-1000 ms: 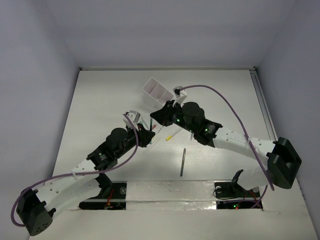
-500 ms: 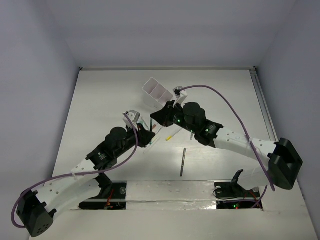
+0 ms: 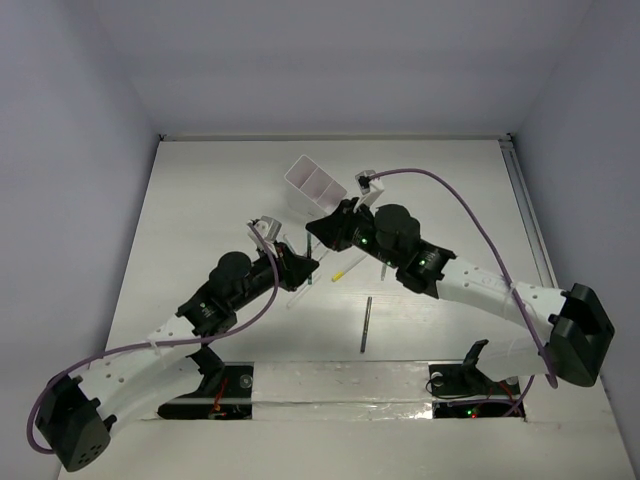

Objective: Sort the stationery into containers
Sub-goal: Close the pen cap on the pen, then place the pen in the storage box.

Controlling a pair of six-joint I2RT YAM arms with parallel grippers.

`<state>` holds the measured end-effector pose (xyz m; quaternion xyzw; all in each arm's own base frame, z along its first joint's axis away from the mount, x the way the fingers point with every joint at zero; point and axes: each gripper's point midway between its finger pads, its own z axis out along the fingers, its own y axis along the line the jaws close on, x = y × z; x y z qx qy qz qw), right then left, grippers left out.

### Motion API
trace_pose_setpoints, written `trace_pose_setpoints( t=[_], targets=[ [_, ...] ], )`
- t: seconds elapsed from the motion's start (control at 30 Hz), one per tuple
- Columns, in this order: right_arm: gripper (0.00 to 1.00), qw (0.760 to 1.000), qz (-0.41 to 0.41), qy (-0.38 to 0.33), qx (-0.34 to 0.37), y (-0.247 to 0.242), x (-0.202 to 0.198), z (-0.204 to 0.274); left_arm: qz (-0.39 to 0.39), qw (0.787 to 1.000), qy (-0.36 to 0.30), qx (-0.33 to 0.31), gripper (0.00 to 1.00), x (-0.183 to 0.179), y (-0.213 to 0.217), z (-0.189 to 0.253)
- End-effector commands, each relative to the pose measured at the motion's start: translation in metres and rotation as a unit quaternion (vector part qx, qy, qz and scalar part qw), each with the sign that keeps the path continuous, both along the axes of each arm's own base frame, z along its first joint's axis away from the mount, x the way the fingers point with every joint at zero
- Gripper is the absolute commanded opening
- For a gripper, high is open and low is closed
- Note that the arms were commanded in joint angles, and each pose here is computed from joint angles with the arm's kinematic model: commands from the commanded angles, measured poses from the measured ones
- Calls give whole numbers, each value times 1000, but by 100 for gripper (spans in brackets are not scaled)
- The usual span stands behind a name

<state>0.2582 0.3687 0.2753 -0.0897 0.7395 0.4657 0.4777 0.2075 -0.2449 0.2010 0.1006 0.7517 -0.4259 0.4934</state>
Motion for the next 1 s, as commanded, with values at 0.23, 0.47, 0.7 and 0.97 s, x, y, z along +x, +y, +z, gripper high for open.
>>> trace_pose_setpoints(
  t=[0.23,0.47,0.7,0.97],
  targets=[
    [43,999,23,33,-16,-4,-23,-15,20,992,-93,-87,0,11,3,64],
    [53,1000,24,13,6,-8,-26,1,15,993,-86,-86,0,10,1,58],
    [54,1000,29,11,5,-4,-22,3,1,993,-80,-88,0,7,-3,51],
    [44,999,45,15,-3,11,-14,0,-13,994,-70,-80,0,6,-9,42]
  ],
)
